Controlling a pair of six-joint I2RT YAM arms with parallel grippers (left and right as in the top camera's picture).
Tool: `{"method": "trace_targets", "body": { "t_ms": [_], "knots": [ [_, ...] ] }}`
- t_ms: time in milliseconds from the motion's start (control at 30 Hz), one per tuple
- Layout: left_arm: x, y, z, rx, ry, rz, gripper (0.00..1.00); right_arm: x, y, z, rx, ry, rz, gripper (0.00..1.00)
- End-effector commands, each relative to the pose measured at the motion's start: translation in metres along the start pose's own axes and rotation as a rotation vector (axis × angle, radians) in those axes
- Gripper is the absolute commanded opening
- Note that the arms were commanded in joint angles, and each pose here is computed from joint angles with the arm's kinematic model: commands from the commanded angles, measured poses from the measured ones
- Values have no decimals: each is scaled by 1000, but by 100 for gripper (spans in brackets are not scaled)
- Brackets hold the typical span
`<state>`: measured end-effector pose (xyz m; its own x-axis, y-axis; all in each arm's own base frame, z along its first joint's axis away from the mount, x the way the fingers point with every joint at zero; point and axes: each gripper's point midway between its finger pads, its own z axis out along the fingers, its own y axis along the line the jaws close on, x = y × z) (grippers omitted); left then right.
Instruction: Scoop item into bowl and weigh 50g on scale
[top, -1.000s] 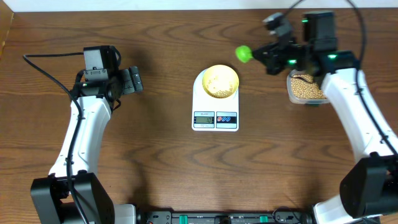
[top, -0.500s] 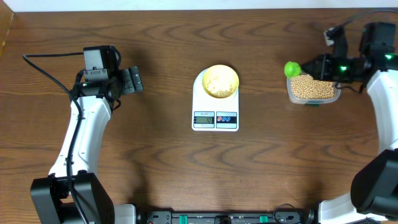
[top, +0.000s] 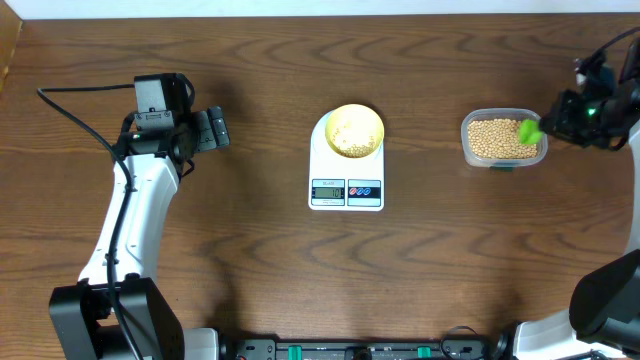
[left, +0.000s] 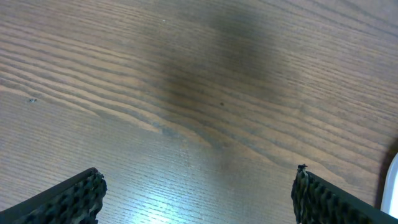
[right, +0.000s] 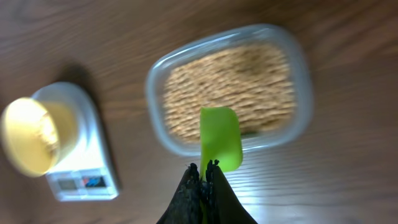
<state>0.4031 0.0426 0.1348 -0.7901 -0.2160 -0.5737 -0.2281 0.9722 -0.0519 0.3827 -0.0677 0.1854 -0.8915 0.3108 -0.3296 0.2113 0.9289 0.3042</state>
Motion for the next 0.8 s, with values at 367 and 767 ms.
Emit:
{"method": "trace_targets", "body": {
  "t_ms": [367,767],
  "knots": [
    [3,3,4,-19,13,-8,98,-5,-47,38,187,70,3,1],
    [3,3,4,-19,12,-8,98,-7,-43,95,55,131,-38,1]
  ]
}}
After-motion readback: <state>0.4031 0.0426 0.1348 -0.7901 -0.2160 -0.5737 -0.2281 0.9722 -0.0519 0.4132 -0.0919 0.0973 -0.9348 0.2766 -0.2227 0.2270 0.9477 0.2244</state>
